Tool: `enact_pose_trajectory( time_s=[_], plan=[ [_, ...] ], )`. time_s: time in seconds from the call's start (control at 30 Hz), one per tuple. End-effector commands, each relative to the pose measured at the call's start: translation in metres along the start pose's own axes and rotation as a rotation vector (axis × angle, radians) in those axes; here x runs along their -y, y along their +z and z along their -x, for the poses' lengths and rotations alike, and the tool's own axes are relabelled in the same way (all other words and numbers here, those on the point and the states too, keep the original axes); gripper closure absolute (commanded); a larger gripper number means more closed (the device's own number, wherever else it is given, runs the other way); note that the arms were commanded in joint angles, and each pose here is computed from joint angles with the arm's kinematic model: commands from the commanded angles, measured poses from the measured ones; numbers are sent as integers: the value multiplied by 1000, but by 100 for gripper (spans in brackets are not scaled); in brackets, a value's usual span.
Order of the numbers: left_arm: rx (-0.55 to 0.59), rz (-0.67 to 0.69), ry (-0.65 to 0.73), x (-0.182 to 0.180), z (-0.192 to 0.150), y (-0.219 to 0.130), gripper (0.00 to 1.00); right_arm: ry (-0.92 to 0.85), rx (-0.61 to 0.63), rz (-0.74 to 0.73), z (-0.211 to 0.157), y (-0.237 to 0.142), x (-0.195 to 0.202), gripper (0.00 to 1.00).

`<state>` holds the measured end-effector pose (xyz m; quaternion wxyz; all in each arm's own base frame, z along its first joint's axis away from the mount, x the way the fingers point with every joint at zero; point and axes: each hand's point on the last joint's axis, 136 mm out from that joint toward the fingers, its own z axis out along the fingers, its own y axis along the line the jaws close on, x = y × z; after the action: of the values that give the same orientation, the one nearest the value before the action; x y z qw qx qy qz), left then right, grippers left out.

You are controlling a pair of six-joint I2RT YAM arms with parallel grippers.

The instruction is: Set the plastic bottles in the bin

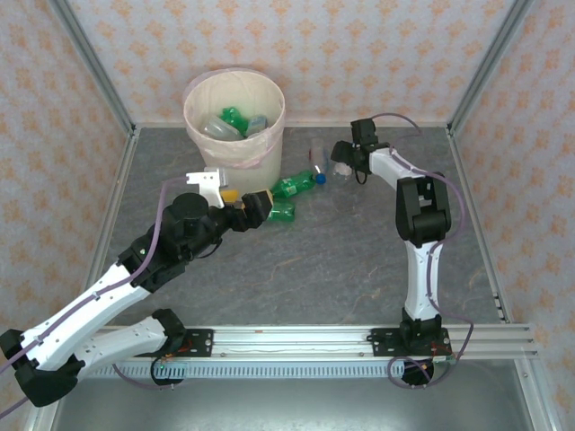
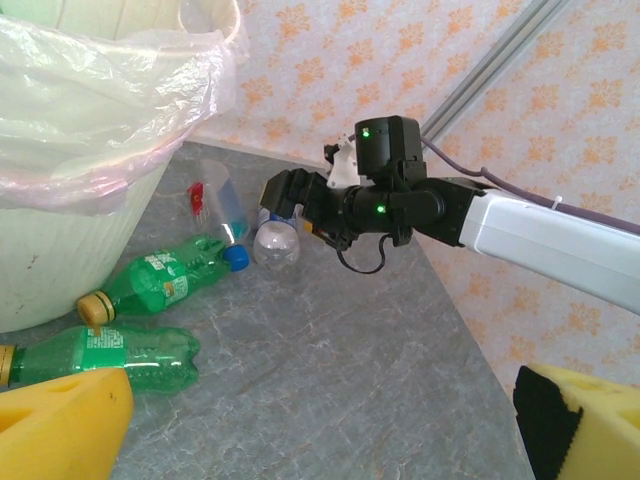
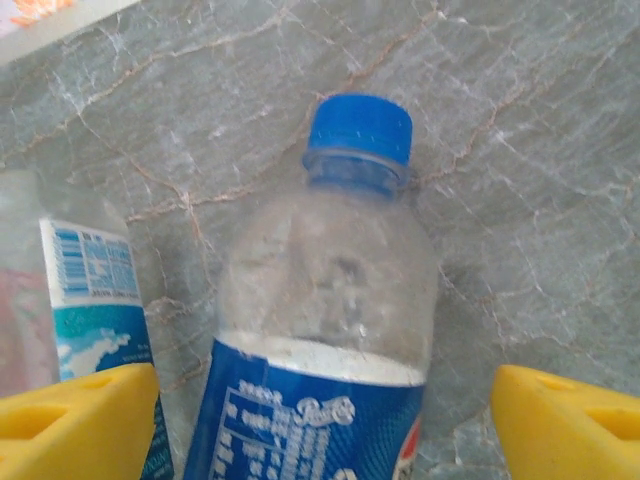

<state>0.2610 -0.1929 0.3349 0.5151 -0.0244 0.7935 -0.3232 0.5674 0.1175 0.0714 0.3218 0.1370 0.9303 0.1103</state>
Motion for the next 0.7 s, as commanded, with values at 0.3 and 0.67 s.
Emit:
enact_pose_trajectory(
  time_s=[0.3,0.67],
  plan=[
    [4,9,0,-2,-2,-1,1,32,-78,-69,-15,24,8,28],
    [6,5,-1,-1,0,0,1,42,-66,-48,-11,15,3,44]
  ],
)
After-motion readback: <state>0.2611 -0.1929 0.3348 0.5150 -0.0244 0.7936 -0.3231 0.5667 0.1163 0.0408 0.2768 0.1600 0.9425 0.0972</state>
